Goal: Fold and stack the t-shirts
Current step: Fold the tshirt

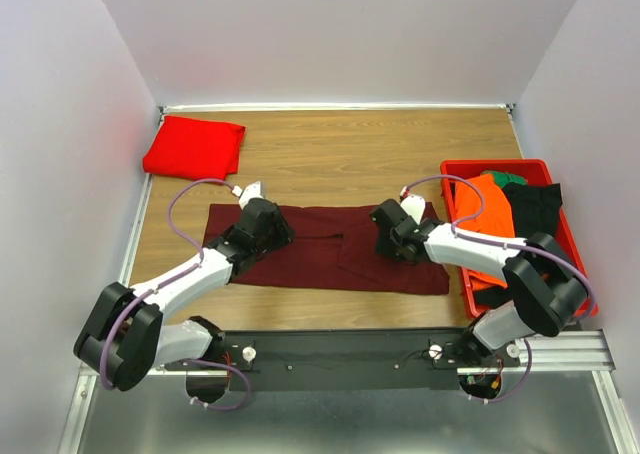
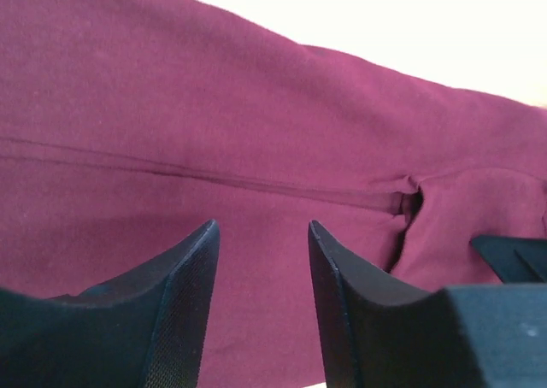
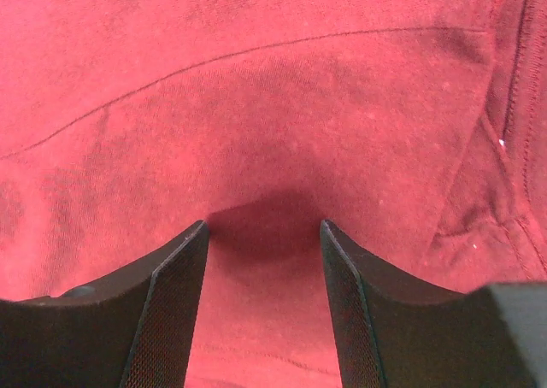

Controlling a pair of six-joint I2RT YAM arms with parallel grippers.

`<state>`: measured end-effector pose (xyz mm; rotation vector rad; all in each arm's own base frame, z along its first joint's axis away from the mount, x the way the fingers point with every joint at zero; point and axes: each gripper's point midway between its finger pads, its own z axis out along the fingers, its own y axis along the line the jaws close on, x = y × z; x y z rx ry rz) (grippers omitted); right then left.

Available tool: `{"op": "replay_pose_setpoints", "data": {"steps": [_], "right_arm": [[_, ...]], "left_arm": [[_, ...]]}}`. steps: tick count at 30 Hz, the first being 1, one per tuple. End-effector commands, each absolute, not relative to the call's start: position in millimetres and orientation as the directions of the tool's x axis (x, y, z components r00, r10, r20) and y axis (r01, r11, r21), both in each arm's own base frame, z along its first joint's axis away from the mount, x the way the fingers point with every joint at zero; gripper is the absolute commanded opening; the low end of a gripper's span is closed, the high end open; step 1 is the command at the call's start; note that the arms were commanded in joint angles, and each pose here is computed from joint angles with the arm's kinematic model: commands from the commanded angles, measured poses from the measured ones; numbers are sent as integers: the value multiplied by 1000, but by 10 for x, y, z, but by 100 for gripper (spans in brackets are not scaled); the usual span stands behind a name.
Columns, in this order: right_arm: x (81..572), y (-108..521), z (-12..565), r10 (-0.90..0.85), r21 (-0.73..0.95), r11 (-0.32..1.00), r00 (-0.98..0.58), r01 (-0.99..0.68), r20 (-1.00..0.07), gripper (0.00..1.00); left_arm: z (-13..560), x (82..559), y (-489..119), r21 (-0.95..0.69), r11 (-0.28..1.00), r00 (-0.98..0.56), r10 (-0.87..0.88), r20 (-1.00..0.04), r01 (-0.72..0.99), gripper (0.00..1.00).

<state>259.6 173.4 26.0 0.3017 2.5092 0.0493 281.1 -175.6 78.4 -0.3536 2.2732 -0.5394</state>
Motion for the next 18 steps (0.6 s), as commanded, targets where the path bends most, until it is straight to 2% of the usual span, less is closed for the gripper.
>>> {"op": "replay_pose_setpoints", "data": {"steps": [1,5,18], "right_arm": [[2707,1786,210,274,147,962,-785,231,-556,62],[2752,1741,127,289,154,957,-796,244,-532,62],[3357,1629,110,325,185,946,-796,268,-510,61]], "left_arm": [[696,2789,-1677,-443,888,-664,-406,-628,-125,49],[583,2745,-1651,-422,896,-679,-395,-618,-137,38],[316,2615,-1806,-359,929,-747,-298,-594,-85,18]]}}
